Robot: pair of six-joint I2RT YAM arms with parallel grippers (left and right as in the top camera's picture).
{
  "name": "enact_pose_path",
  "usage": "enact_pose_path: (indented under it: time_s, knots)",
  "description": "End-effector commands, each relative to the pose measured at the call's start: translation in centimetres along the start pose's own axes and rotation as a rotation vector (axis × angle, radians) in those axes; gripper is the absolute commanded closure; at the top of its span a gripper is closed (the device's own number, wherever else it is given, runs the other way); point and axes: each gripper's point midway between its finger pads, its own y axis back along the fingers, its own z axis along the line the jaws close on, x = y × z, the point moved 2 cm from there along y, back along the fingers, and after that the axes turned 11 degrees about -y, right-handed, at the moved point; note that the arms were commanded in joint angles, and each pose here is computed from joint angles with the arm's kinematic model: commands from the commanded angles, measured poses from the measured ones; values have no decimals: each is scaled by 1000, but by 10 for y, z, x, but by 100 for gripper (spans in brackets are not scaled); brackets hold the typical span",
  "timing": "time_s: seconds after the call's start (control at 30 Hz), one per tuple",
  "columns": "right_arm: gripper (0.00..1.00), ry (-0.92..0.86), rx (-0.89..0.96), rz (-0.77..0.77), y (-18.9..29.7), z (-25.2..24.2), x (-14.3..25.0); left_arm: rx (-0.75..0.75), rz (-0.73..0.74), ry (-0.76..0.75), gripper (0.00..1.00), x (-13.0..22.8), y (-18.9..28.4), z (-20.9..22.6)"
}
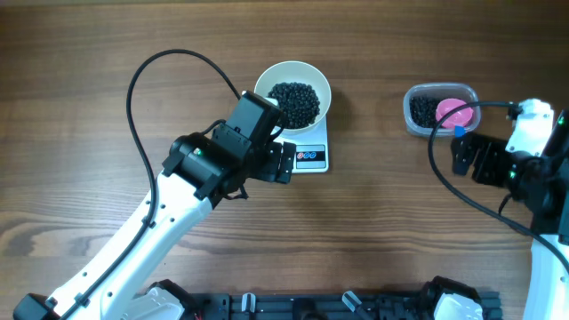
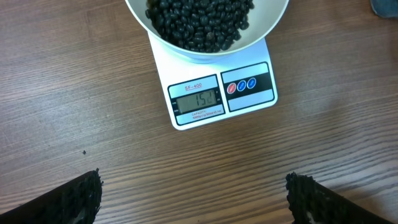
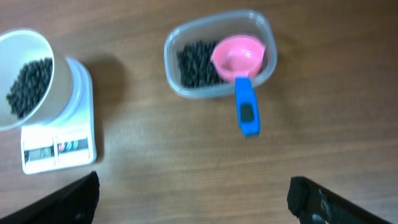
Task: Scoop item into bowl and weigh 150g on scale
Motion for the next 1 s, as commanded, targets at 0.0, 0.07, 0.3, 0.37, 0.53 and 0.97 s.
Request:
enact_pose_path:
  time_s: [0.0,0.07,0.3,0.37,0.53,0.97]
  knots:
    - [0,-17,-20,0,7,5,4,6,-14,7,0,-4,3,-2]
    - [0,-46,-18,8,5,5,5,6,-14,7,0,-4,3,-2]
    - [0,-113,-7,24,-4,2,0,6,-14,7,0,-4,3,-2]
    - [0,-106,-11,5,0,3,-1,6,-14,7,0,-4,3,-2]
    - [0,-88,-32,-65,0,6,-17,6,-14,7,0,-4,3,-2]
    - [0,268,-135,-263,15,57,-44,6,-13,6,0,-4,3,-2]
